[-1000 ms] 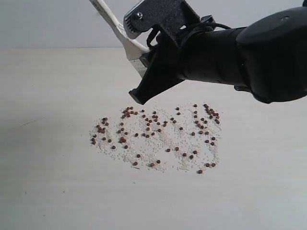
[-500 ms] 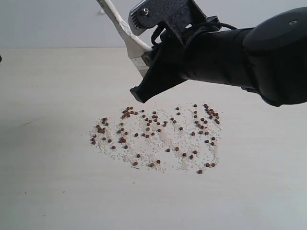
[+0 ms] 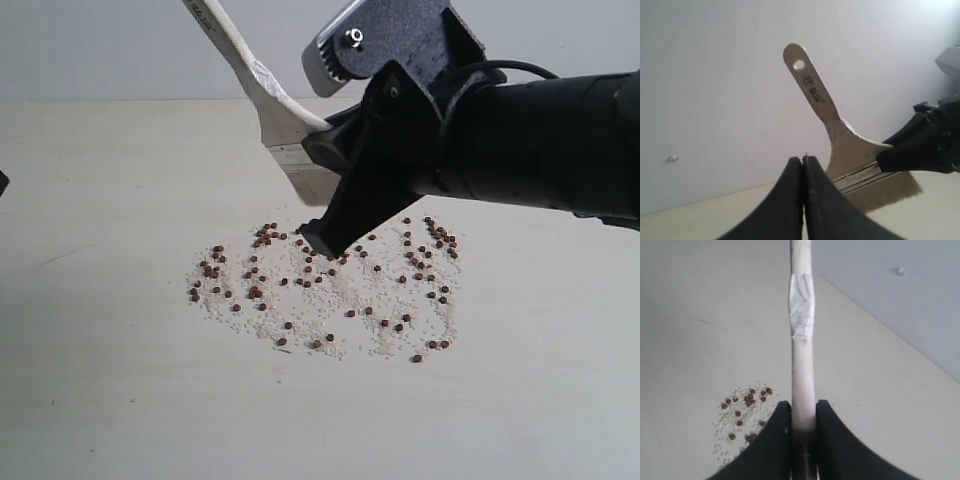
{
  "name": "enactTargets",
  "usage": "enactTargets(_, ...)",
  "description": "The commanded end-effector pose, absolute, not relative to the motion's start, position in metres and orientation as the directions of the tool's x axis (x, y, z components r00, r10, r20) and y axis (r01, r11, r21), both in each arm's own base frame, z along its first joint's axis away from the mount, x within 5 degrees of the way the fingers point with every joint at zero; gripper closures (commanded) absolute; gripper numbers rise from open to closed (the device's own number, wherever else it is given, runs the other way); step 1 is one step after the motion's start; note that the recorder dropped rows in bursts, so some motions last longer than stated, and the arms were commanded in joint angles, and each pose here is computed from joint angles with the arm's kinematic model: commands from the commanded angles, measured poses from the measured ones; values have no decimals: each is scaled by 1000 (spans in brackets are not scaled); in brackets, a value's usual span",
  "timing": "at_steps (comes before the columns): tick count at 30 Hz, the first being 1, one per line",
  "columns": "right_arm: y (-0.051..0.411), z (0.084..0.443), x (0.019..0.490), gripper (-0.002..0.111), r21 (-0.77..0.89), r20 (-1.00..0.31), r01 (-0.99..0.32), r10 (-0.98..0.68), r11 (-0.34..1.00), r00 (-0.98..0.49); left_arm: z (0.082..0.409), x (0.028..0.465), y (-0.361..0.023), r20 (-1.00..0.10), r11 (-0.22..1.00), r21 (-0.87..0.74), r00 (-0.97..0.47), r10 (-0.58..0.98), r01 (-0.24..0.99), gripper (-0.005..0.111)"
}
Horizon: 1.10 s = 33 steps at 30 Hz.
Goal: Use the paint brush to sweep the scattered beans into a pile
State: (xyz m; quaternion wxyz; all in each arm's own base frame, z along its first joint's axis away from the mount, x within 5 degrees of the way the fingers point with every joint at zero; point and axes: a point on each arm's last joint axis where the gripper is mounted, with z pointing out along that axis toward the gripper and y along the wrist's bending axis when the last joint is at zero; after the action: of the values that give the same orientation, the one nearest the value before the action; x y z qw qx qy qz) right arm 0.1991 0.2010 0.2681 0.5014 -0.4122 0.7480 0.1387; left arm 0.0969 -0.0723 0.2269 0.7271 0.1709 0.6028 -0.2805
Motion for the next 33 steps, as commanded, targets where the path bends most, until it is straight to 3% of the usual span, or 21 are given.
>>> enactTargets(1, 196, 267, 194, 108, -223, -859, -766, -493, 603, -138, 234, 100, -78, -980, 770, -75, 97, -175, 634, 107)
enactTargets(10, 196, 267, 194, 108, -223, -859, -766, -493, 603, -138, 253, 119, -89, -1000, 791, -25, -13, -21, 612, 107)
enactTargets(15, 196, 267, 194, 108, -223, -859, -766, -493, 603, -138, 241, 129, -89, -999, 806, -47, -33, -34, 590, 107)
enactTargets(25, 199, 269, 186, 108, -199, -861, -821, -495, 536, -115, 216, 151, -100, -998, 720, -67, -62, -34, 691, 107)
enactTargets(29, 186, 276, 194, 108, -198, -873, -788, -470, 583, -128, 207, 161, -97, -997, 708, -80, -73, -40, 702, 107)
enactTargets(33, 175, 280, 195, 108, -138, -882, -833, -449, 535, -141, 198, 169, -92, -992, 674, -119, -112, -54, 729, 107)
